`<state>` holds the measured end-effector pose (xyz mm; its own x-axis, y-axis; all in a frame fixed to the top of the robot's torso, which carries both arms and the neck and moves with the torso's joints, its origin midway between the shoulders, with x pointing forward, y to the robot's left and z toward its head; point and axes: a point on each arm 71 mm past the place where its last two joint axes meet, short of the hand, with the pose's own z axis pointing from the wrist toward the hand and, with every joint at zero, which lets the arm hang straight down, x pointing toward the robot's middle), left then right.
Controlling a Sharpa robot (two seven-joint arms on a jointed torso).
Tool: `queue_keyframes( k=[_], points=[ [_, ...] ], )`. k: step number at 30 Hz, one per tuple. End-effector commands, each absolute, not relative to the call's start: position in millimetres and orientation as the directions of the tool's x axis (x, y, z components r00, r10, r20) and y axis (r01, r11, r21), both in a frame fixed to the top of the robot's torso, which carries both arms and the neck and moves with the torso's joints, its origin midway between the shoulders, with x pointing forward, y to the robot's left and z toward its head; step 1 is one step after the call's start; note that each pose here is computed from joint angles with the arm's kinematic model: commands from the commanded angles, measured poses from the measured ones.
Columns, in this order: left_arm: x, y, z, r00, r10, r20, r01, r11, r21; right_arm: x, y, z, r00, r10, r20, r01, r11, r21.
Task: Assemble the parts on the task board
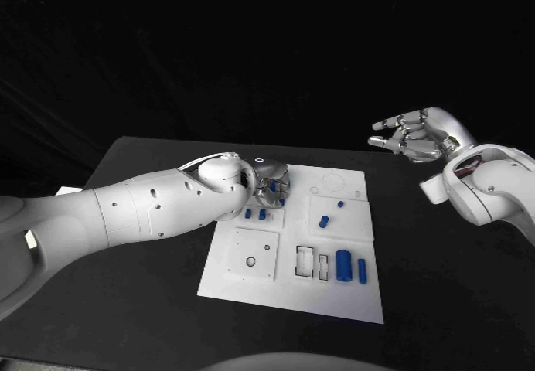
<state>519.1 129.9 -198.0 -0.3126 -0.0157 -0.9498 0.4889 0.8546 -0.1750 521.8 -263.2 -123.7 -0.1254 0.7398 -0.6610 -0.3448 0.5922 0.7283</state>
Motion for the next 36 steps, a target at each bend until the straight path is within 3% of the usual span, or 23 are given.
queue_keyframes(
  k=[1,18,36],
  points=[
    [517.4,126.7,-199.7,-0.332,0.002,-0.943,0.503,0.846,-0.176,521,-261,-124,-0.138,0.736,-0.662,-0.354,0.588,0.727],
    [517.8,125.1,-204.3,-0.342,0.008,-0.939,0.498,0.849,-0.175,521,-261,-124,-0.14,0.736,-0.662,-0.355,0.587,0.728],
    [513.2,127.8,-192.2,-0.298,-0.099,-0.949,0.505,0.828,-0.245,522,-261,-124,-0.14,0.736,-0.662,-0.356,0.586,0.728]
  ],
)
